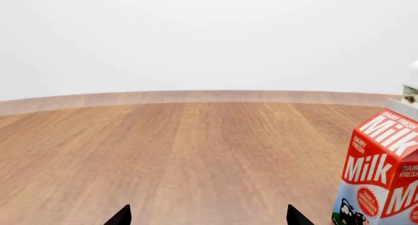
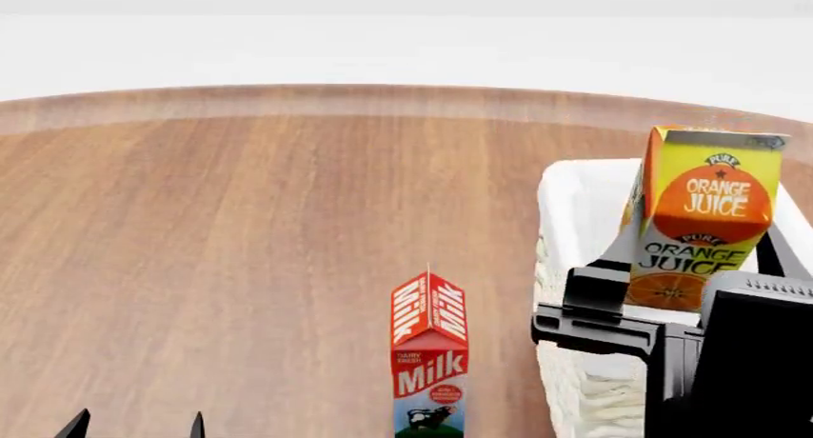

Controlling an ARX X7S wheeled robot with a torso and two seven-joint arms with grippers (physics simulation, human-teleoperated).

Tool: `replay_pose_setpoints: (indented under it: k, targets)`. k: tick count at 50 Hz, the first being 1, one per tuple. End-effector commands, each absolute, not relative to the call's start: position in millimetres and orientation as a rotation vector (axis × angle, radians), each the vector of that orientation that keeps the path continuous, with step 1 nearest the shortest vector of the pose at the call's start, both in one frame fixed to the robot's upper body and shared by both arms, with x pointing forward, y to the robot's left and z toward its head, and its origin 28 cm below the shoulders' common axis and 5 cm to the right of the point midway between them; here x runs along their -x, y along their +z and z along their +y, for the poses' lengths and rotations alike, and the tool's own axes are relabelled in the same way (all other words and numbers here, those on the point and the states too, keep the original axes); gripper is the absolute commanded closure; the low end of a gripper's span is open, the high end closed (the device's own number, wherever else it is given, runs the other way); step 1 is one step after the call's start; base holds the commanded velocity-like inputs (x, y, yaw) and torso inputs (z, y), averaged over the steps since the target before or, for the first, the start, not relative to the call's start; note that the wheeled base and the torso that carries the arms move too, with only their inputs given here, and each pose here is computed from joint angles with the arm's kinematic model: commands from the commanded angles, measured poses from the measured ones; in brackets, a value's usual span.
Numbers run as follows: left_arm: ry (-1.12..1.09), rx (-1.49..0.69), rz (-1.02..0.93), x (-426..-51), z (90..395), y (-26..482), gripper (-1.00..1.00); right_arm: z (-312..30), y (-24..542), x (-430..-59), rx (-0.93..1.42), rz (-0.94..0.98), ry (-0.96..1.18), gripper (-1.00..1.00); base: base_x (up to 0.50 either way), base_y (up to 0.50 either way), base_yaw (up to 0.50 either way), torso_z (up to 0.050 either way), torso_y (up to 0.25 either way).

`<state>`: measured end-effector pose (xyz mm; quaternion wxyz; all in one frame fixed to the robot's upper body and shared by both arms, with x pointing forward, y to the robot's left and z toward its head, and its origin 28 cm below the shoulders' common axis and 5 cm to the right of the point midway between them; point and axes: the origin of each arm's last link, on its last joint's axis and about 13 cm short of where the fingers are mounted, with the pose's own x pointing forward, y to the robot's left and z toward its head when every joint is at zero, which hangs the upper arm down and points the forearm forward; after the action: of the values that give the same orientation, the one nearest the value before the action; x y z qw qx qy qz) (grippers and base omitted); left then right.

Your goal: Pick up the orange juice, and put it in the basket.

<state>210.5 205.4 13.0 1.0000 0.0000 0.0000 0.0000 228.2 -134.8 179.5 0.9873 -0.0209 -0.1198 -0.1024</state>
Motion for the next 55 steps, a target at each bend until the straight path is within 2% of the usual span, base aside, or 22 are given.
replay_pose_setpoints:
  k: [1,16,55]
  targets:
    - [0.0,0.0,0.0,-210.5,205.4,13.0,-1.0,-139.9,171.6,-253.7,0.087,-0.235,-0.249,1.0,0.0,0.0,0.0,0.0,0.0]
    - [0.0,0.0,0.0,-210.5,205.4,13.0,-1.0,-138.7,154.4,-281.0,0.149,-0.2,-0.289,1.0,0.0,0.0,0.0,0.0,0.001]
    - [0.0,0.0,0.0,-210.5,205.4,13.0,-1.0,-146.5,139.0,-320.8,0.133,-0.185,-0.337,1.0,0.0,0.0,0.0,0.0,0.001]
